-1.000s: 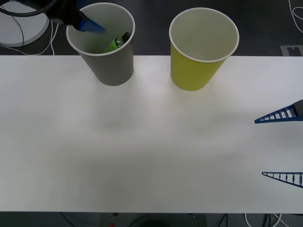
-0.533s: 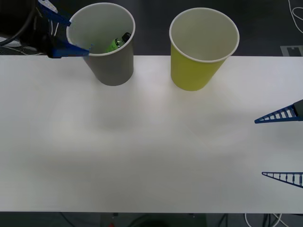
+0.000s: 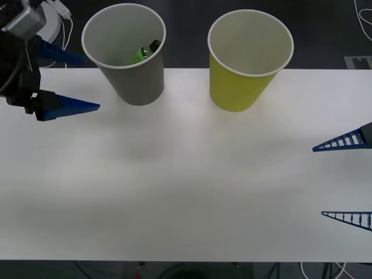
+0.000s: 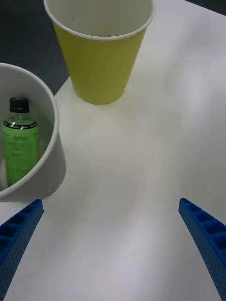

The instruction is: Put the can into the green bin and the plastic bottle into the gray bin

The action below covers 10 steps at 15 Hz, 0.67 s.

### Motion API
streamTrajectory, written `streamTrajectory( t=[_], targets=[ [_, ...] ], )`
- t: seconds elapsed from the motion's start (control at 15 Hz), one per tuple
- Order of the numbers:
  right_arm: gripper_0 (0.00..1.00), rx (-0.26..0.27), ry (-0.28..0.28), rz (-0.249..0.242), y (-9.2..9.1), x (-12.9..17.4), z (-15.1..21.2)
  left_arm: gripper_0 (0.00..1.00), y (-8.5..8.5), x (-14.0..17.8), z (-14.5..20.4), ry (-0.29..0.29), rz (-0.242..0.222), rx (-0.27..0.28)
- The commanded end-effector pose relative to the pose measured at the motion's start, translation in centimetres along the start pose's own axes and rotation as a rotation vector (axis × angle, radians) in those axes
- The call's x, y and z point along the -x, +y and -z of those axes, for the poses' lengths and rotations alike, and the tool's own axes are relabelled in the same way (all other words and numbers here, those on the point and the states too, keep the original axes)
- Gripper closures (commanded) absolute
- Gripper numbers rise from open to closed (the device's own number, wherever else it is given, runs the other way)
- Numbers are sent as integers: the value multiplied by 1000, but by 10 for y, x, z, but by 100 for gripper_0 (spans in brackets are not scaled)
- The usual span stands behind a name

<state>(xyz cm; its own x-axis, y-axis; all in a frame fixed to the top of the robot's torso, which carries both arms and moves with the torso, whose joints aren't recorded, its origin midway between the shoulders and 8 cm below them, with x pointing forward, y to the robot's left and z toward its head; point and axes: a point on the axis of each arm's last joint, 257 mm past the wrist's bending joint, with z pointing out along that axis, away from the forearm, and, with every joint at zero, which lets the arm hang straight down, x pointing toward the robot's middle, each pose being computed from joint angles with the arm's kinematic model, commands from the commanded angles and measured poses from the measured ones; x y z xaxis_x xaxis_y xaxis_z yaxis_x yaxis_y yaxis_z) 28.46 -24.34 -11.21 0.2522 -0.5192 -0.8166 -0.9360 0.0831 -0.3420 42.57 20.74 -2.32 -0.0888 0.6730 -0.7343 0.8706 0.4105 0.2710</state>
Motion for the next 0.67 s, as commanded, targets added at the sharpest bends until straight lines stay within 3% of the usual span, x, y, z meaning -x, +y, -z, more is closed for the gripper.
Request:
streamTrajectory(
  t=[0.07,0.27,0.67],
  targets=[
    [0,0,0,0,0,0,0,0,-14,-11,2,-25,-46,-47],
    [0,0,0,0,0,0,0,0,-28,-27,8,-46,-101,-80],
    [0,0,0,0,0,0,0,0,-59,-65,26,-39,-200,-92]
  ],
)
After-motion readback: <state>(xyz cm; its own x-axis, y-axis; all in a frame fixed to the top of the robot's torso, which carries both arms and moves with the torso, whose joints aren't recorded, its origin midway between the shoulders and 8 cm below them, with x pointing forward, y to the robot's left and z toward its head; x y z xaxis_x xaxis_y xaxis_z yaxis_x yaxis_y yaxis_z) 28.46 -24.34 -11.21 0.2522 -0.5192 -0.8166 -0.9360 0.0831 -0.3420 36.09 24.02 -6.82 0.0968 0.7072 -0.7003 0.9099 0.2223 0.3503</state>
